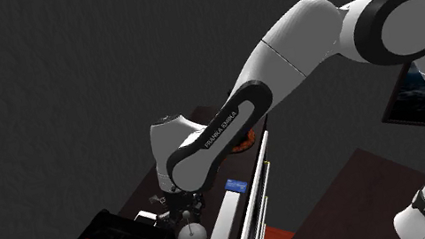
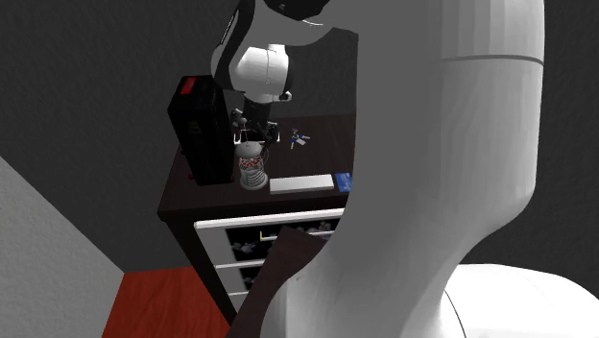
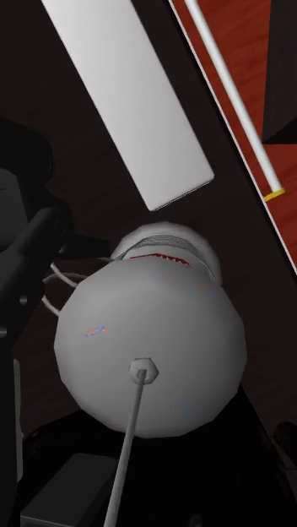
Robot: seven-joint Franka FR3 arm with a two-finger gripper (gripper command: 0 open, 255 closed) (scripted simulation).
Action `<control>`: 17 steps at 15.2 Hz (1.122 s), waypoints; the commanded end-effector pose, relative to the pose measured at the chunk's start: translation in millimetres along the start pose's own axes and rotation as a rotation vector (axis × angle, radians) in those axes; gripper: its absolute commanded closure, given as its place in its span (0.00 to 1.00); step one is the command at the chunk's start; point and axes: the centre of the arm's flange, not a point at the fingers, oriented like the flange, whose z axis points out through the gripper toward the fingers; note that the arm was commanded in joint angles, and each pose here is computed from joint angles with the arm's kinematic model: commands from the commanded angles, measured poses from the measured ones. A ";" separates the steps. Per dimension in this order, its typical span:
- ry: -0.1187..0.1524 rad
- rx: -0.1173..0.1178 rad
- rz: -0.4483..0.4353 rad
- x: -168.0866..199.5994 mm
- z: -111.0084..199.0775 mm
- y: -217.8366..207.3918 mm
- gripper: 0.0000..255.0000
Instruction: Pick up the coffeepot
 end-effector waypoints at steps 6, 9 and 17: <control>-0.001 0.000 0.000 3.8 13.9 1.8 1.00; -0.001 0.000 0.000 5.5 13.1 2.4 1.00; -0.001 0.000 0.000 -0.1 -6.8 -1.8 1.00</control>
